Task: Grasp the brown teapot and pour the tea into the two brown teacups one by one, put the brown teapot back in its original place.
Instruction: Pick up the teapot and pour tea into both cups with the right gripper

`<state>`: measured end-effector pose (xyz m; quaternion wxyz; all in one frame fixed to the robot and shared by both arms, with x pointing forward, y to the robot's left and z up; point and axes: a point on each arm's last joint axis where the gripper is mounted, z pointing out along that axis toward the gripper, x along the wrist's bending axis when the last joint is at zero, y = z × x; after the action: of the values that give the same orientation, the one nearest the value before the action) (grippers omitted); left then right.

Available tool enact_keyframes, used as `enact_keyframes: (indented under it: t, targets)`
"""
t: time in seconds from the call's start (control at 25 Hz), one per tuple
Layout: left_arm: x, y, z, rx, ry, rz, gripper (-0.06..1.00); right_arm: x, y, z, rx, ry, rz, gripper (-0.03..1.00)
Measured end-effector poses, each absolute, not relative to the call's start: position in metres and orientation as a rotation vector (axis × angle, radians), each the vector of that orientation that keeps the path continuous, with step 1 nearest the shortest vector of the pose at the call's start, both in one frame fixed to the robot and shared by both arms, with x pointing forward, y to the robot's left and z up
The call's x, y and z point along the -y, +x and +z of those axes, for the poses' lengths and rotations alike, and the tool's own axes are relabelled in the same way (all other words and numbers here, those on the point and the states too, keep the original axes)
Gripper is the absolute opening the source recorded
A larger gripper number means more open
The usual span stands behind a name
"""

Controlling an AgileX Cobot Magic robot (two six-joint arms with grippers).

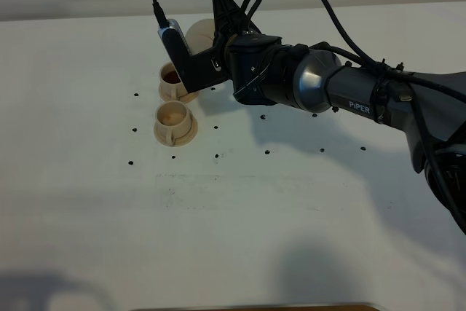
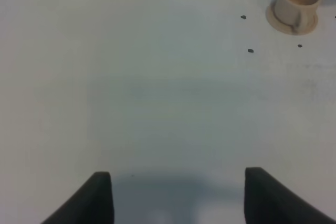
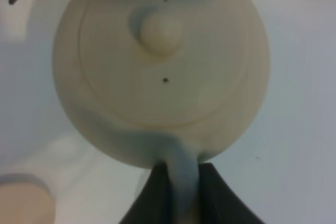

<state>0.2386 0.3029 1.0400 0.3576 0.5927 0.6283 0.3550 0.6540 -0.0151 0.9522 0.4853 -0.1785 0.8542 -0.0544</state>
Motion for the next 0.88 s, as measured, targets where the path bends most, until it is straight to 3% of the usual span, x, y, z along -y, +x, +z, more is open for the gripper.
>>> enact_keyframes:
  t: [0.88]
  targets:
    - [-0.3029, 0.2386, 1.0400, -1.622, 1.530, 0.916, 0.60, 0.0149, 0.6554, 0.9543, -2.041, -0.486, -0.167, 0.09]
